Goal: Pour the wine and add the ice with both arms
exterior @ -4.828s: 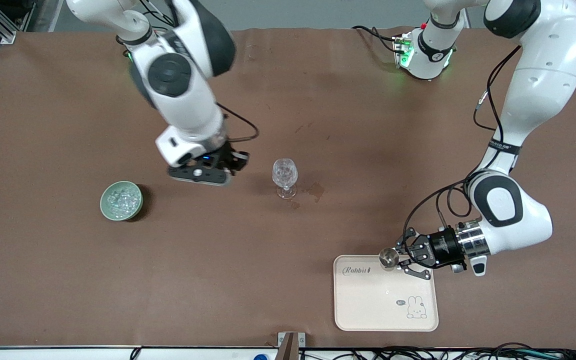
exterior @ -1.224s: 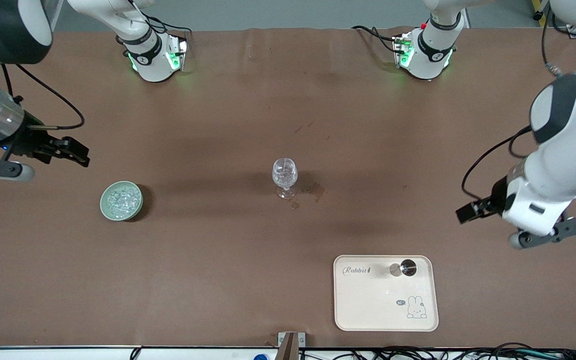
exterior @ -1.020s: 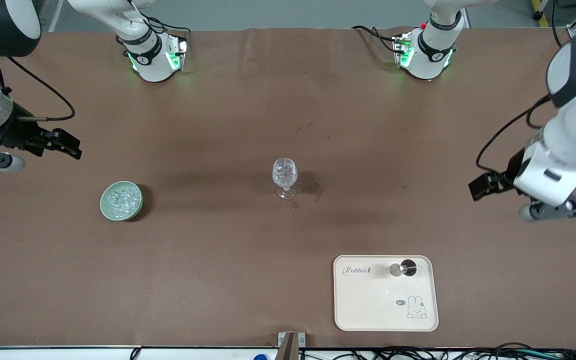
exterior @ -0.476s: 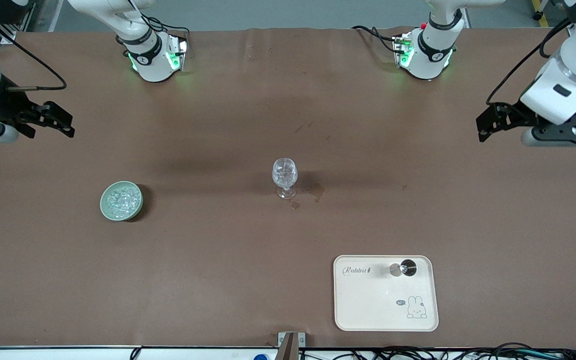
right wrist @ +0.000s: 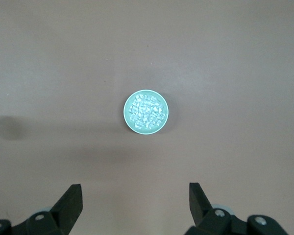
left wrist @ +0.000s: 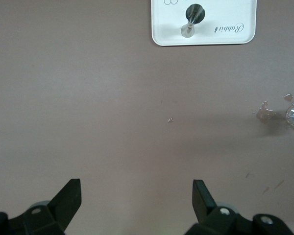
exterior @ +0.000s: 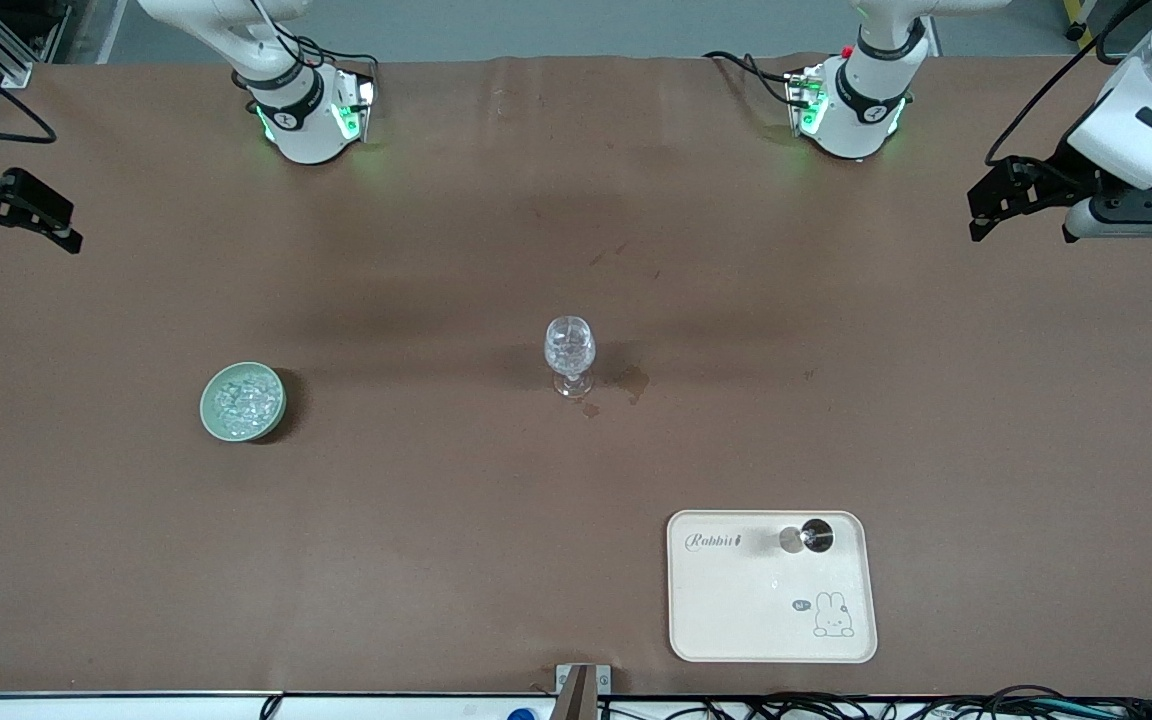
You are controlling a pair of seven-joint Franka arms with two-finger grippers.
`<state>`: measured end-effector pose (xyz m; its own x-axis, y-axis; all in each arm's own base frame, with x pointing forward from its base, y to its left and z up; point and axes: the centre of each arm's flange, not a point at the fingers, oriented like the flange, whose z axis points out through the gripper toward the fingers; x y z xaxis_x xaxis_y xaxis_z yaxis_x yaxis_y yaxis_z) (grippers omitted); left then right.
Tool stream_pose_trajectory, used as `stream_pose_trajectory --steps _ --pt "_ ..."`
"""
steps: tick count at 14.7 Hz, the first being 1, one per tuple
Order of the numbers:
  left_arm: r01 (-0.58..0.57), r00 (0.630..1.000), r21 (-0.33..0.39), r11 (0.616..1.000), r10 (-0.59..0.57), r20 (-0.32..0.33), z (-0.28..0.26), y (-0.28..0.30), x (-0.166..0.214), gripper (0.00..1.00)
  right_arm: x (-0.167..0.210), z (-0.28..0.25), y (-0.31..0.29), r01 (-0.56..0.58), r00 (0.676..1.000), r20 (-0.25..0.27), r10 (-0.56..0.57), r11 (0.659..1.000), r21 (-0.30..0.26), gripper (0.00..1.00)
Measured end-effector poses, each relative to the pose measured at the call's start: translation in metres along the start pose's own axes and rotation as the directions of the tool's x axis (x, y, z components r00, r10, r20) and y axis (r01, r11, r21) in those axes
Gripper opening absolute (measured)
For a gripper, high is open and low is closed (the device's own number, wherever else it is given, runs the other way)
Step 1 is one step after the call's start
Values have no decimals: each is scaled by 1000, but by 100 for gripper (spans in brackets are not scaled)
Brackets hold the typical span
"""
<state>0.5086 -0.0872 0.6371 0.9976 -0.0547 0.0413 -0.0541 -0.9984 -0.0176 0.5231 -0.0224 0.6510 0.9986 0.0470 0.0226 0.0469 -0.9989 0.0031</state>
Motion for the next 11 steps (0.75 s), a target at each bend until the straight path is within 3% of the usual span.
stream_pose_trajectory --steps 11 --pt "7 1000 -2 1000 -7 -13 -5 -3 2 100 18 16 -6 42 998 52 -42 999 1 97"
